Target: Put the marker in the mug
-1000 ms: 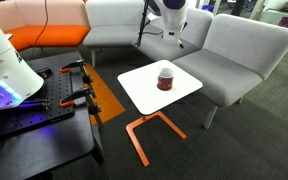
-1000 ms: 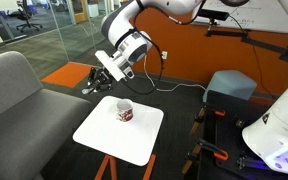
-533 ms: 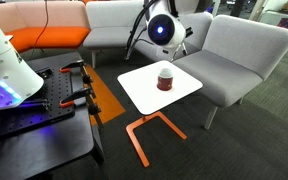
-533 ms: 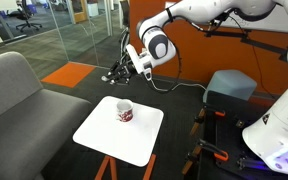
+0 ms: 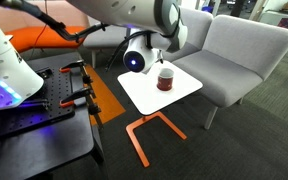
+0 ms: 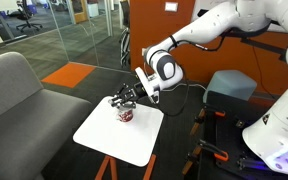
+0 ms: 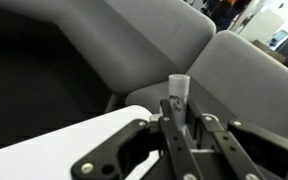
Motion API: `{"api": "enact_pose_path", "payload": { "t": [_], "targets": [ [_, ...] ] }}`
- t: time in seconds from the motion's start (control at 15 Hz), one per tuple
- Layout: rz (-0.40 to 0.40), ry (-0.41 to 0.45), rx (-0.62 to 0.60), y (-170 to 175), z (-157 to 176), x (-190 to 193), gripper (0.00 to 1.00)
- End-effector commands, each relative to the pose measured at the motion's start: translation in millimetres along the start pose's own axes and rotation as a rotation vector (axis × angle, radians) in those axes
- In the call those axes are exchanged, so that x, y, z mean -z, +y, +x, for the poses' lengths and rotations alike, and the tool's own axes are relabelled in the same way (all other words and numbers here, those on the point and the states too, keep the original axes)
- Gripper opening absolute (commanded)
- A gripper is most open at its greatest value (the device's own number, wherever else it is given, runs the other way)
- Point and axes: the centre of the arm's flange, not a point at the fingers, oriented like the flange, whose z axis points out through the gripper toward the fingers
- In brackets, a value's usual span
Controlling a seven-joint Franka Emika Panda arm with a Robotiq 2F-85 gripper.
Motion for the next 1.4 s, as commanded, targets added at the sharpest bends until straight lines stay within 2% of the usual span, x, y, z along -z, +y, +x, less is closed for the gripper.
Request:
{"api": "enact_pose_path", "payload": {
  "t": [0.0,0.6,0.93,1.13,1.2,1.33],
  "targets": [
    [0.051,0.022,0.027,6,-5,0,0.05],
    [0.076,0.133,0.041,8,0,16,0.05],
    [0.098,0.196,0.027,1,17,25,0.05],
    [0.089,0.221,0.042,13,21,23,0.05],
    [0.082,0.230,0.041,11,22,25,0.45],
    [0.061,0.263,0.074,9,15,27,0.53]
  ]
}}
